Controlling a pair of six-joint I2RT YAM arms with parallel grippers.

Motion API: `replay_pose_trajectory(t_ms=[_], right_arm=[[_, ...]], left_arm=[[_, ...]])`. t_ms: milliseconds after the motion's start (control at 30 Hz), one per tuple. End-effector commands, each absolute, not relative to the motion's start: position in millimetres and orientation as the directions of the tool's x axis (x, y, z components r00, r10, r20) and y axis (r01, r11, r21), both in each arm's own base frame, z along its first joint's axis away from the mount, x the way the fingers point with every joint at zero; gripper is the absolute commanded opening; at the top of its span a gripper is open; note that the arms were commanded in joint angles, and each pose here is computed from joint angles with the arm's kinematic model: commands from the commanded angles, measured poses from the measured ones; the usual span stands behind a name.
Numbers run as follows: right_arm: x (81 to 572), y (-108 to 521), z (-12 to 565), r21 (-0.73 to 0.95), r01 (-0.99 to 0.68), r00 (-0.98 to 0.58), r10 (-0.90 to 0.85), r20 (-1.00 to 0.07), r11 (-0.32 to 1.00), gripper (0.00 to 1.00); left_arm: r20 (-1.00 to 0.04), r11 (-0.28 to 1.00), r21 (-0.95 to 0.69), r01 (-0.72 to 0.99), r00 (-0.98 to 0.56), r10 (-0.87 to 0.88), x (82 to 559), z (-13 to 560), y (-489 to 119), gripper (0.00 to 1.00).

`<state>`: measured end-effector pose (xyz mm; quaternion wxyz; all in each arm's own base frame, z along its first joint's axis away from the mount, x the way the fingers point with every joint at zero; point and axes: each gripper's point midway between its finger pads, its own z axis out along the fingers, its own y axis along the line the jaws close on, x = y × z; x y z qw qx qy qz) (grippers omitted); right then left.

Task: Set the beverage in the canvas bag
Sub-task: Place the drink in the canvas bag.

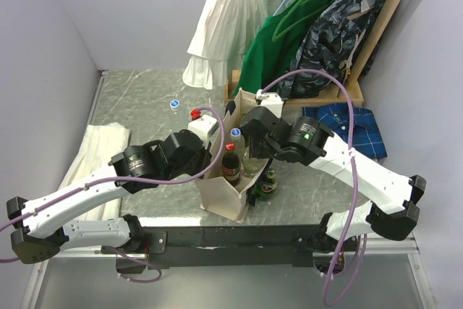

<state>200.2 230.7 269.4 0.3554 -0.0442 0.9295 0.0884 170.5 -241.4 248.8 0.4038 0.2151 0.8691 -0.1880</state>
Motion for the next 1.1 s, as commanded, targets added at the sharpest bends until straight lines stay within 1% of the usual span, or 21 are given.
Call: replay_pose_trajectory(t_ms=[0, 567, 1067], right_arm=[[213.4, 250.7, 291.1, 0.251, -0.131, -0.687, 0.095, -0.721, 0.959, 0.0], [209.5, 248.4, 254.4, 0.18, -0.098, -0.728, 0.053, -0.684, 0.979, 0.0], [210.2, 254.9, 228.6, 0.161, -0.092, -0.748, 0.039, -0.663, 0.983, 0.0]], left_arm=[[-0.832, 0.835, -0.161, 0.527, -0.527, 0.173, 176.5, 278.2, -240.9, 0.01], [-0.844, 0.826, -0.163, 0.539, -0.51, 0.167, 178.3, 290.8, -244.9, 0.01], [-0.846, 0.826, -0.168, 0.537, -0.509, 0.158, 177.0, 293.4, -242.2, 0.01]])
